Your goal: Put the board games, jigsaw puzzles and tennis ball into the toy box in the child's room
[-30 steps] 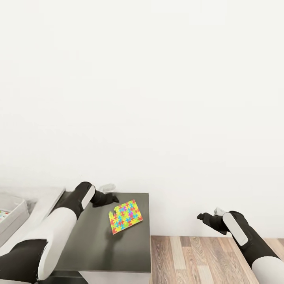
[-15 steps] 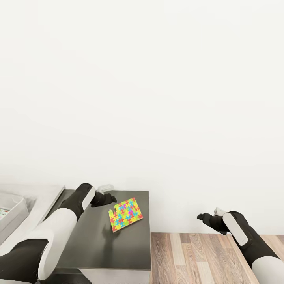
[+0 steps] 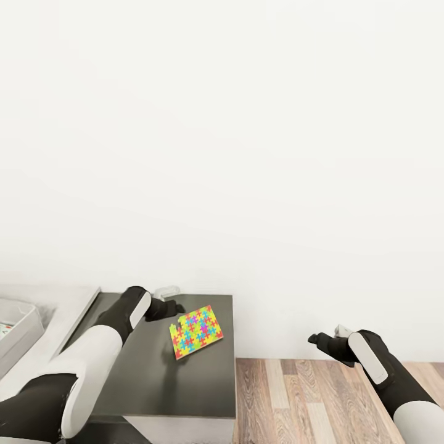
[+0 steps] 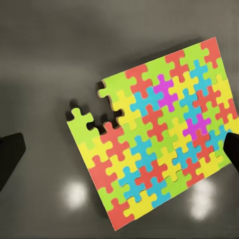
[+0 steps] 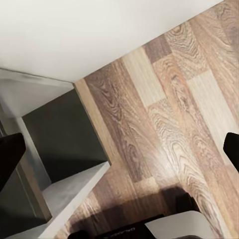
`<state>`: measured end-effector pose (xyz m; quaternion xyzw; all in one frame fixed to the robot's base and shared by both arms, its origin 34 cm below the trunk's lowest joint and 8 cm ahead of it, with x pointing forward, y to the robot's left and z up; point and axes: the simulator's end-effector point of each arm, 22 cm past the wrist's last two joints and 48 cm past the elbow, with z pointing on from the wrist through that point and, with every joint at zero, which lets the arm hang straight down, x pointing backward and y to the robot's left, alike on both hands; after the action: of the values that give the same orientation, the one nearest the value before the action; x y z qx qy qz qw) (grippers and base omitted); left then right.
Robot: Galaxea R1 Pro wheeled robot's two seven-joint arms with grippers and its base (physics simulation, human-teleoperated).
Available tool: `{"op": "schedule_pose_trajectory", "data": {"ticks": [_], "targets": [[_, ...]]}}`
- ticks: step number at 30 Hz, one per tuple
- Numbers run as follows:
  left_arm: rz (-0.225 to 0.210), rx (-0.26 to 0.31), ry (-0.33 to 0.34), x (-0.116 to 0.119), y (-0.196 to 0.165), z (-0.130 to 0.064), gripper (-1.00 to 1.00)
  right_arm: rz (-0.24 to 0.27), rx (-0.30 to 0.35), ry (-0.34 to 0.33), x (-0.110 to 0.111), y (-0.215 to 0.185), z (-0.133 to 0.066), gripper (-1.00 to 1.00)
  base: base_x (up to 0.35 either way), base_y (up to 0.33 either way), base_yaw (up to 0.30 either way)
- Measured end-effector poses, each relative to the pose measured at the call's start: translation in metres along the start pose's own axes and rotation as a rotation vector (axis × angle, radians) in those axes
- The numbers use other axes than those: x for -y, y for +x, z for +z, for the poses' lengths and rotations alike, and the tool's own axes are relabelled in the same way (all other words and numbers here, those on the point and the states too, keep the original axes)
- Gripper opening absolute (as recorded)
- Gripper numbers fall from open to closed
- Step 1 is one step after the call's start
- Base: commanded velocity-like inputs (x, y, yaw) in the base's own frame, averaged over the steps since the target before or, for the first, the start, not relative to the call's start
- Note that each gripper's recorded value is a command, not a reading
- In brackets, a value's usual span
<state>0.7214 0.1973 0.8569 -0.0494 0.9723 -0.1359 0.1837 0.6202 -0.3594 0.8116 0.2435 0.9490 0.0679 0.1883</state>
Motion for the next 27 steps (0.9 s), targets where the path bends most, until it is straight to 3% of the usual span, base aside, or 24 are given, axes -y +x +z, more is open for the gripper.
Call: {"op": "schedule_pose_trajectory", "data": {"ticks": [13, 27], "targets": [[0.005, 0.001, 0.093, 0.024, -0.001, 0.007, 1.00, 0.001, -0.018, 0.010, 0.004, 0.007, 0.008, 1.00, 0.000, 0.000, 0.000], [0.004, -0.004, 0.102, 0.023, 0.003, 0.017, 1.00, 0.001, -0.037, 0.020, 0.008, 0.014, 0.017, 1.00, 0.056, 0.032, 0.000]]}}
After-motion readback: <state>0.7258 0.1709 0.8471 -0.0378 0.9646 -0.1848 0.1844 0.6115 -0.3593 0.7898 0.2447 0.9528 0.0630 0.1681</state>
